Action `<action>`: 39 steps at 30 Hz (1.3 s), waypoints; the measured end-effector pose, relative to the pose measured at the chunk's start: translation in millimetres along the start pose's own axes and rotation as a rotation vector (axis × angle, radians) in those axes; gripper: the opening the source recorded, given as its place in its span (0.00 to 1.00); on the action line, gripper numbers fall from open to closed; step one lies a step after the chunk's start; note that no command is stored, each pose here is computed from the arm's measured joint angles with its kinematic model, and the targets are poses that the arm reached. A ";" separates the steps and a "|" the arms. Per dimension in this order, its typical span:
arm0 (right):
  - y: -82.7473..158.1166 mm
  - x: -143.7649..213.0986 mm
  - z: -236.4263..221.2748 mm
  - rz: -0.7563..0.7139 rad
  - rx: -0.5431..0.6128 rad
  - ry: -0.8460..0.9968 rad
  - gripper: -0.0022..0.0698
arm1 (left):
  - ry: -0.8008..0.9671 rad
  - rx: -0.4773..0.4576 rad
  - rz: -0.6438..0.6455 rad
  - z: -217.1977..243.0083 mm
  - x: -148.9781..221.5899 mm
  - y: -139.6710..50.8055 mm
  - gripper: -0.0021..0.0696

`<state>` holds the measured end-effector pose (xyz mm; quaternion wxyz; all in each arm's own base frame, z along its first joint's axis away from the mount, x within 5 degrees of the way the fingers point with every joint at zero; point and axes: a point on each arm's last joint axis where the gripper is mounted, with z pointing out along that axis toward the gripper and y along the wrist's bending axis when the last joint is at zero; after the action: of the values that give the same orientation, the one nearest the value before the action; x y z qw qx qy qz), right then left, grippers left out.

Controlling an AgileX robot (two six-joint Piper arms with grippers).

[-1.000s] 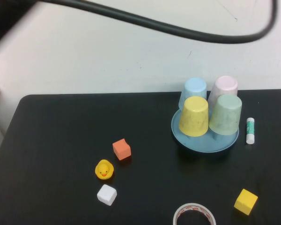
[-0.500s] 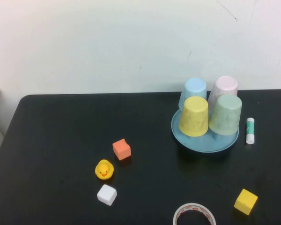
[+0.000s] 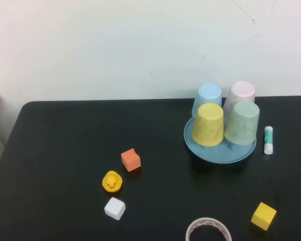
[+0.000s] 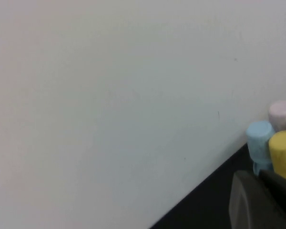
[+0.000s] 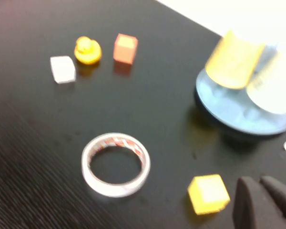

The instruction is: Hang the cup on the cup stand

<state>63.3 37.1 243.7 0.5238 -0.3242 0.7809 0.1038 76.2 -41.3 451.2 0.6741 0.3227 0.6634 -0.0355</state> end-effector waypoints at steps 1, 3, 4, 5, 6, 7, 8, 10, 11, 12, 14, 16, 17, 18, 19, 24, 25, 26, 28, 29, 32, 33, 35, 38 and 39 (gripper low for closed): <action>-0.5 0.6 0.0 -0.001 0.006 0.007 0.03 | 0.000 -0.007 -0.006 -0.5 15.5 -5.5 0.03; -1.0 1.0 0.0 -0.006 0.011 0.011 0.03 | 0.000 -0.006 -0.044 -0.8 43.0 -16.7 0.03; -1.4 1.8 0.0 -0.005 0.016 0.020 0.03 | 0.001 0.002 -0.075 -0.2 57.8 -23.5 0.03; -2.1 2.8 -0.1 -0.007 0.023 0.031 0.03 | 0.005 0.012 -0.109 0.5 72.2 -30.2 0.03; -2.8 3.3 -0.4 -0.006 0.030 0.040 0.03 | 0.018 0.022 -0.128 1.9 87.0 -37.0 0.03; -3.1 3.7 -0.6 -0.009 0.032 0.048 0.03 | 0.031 0.032 -0.151 3.7 101.0 -43.6 0.03; -3.0 2.8 -1.3 -0.013 0.028 0.049 0.03 | 0.041 0.040 -0.162 5.6 111.6 -48.7 0.03; -1.6 2.4 -1.8 -0.033 0.009 0.053 0.03 | 0.088 0.061 -0.182 11.0 136.8 -60.8 0.03; -0.5 2.8 -1.8 -0.040 -0.003 0.057 0.03 | 0.106 0.070 -0.183 13.0 145.7 -65.0 0.03; 0.6 3.0 -1.9 -0.051 -0.016 0.059 0.03 | 0.126 0.080 -0.177 15.2 155.7 -69.9 0.03; 2.3 3.5 -1.9 -0.058 -0.035 0.064 0.03 | 0.150 0.096 -0.167 17.9 170.4 -77.2 0.03; 3.6 4.0 -2.0 -0.049 -0.049 0.069 0.03 | 0.152 0.108 -0.159 19.3 178.4 -81.7 0.03; 4.0 4.1 -2.0 -0.046 -0.053 0.071 0.03 | 0.146 0.111 -0.157 19.7 179.5 -82.6 0.03; 4.2 4.3 -2.1 -0.043 -0.055 0.072 0.03 | 0.140 0.112 -0.152 19.9 179.9 -83.1 0.03; 4.4 4.4 -2.1 -0.041 -0.058 0.073 0.03 | 0.135 0.114 -0.150 20.0 180.0 -83.4 0.03; 4.8 4.5 -2.1 -0.039 -0.061 0.075 0.03 | 0.124 0.116 -0.145 20.3 179.9 -83.8 0.03; 4.8 4.5 -2.1 -0.039 -0.061 0.075 0.03 | 0.126 0.116 -0.145 20.3 180.3 -84.0 0.03; 4.8 4.5 -2.1 -0.039 -0.061 0.075 0.03 | 0.127 0.116 -0.145 20.3 180.6 -84.1 0.03; 4.8 4.5 -2.1 -0.039 -0.061 0.075 0.03 | 0.127 0.116 -0.145 20.3 180.6 -84.1 0.03; 4.8 4.5 -2.1 -0.039 -0.061 0.075 0.03 | 0.127 0.116 -0.145 20.3 180.6 -84.1 0.03; 4.8 4.5 -2.1 -0.039 -0.061 0.075 0.03 | 0.127 0.116 -0.145 20.3 180.6 -84.1 0.03; 4.8 4.5 -2.1 -0.039 -0.061 0.075 0.03 | 0.127 0.116 -0.145 20.3 180.6 -84.1 0.03; 4.8 4.5 -2.1 -0.039 -0.061 0.075 0.03 | 0.125 0.113 -0.131 20.1 180.9 -83.9 0.03; 4.8 4.5 -2.1 -0.038 -0.062 0.075 0.03 | 0.121 0.062 -0.138 15.1 182.3 -79.0 0.03; 4.8 4.5 -2.1 -0.038 -0.062 0.075 0.03 | 0.120 0.037 -0.152 12.6 183.9 -77.4 0.03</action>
<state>57.7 38.0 239.8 0.4859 -0.3587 0.7900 0.1056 71.9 -38.5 251.3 0.6223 0.2852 0.7246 -0.0795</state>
